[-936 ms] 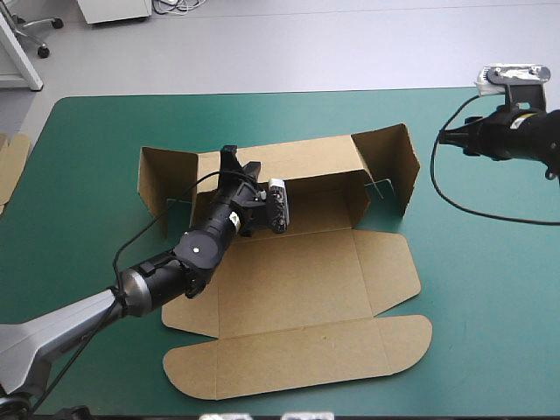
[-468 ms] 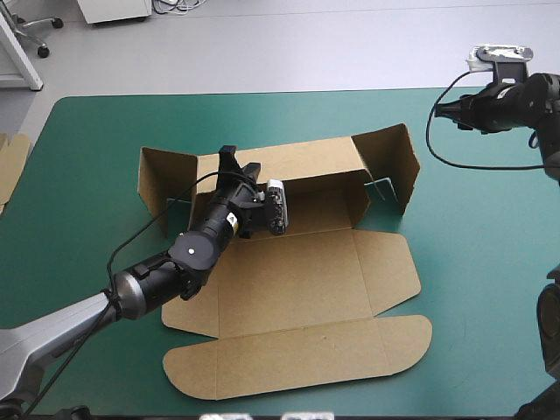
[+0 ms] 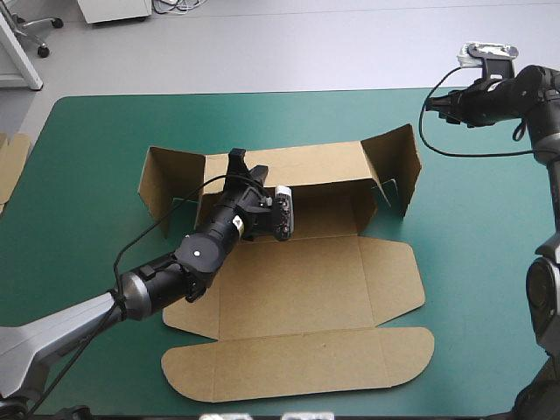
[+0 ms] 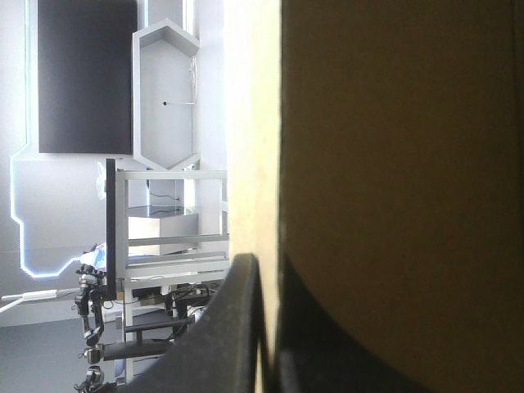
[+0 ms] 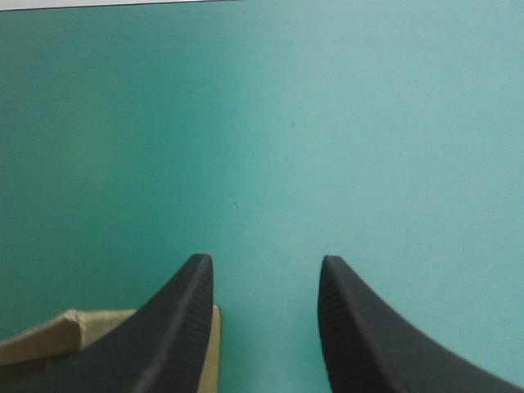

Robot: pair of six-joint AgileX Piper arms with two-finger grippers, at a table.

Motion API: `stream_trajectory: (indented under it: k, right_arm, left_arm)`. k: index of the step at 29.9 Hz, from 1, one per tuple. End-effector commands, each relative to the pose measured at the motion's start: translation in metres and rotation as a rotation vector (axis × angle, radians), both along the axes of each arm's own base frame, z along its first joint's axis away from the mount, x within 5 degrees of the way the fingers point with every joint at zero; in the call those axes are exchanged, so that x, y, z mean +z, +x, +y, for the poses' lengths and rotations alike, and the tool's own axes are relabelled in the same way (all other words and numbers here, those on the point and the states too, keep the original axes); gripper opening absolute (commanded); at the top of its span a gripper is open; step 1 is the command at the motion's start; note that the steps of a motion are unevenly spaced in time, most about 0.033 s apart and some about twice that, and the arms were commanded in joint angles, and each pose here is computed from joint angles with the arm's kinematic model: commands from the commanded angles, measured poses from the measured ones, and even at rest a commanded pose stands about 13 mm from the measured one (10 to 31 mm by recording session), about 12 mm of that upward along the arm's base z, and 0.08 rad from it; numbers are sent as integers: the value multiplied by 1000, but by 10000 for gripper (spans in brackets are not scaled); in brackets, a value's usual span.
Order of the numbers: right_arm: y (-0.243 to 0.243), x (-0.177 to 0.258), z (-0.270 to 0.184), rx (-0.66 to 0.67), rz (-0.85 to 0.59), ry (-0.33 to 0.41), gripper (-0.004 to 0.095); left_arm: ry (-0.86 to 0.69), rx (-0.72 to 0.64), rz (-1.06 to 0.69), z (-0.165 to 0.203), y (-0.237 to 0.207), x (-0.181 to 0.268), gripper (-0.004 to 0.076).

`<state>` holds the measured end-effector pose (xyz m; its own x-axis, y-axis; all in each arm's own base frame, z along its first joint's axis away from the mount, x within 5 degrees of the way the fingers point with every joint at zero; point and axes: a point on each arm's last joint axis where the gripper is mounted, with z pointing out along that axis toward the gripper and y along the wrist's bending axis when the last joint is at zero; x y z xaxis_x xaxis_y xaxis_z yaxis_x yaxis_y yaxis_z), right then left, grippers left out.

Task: Fold the box

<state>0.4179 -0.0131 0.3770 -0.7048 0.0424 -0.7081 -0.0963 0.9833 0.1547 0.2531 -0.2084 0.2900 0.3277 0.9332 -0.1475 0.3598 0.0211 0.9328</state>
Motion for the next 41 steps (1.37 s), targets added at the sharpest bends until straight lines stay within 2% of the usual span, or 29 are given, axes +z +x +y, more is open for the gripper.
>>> stream_trajectory:
  k: [1, 8, 18, 27, 31, 34, 41]
  right_arm:
    - [-3, 32, 2, 5, -155, 43, 386]
    - [21, 23, 10, 45, -145, 58, 386]
    - [41, 19, 47, 156, -131, 61, 386]
    - [31, 5, 52, 234, 37, 26, 385]
    - [25, 2, 54, 266, 105, 30, 330]
    - [19, 6, 56, 285, 120, 51, 288]
    - [3, 21, 58, 300, 103, 72, 285]
  left_arm:
    - [-34, 12, -16, 1, -1, 10, -15]
    - [-39, 5, -11, 0, -1, 10, -15]
    - [-42, 10, -11, 0, -1, 10, -15]
    - [-47, 20, -10, 1, -1, 10, -15]
    - [-43, 31, -19, 2, 0, 10, -15]
    - [-39, 42, -25, 3, 0, 11, -15]
    - [-33, 69, -39, 5, 2, 12, -15]
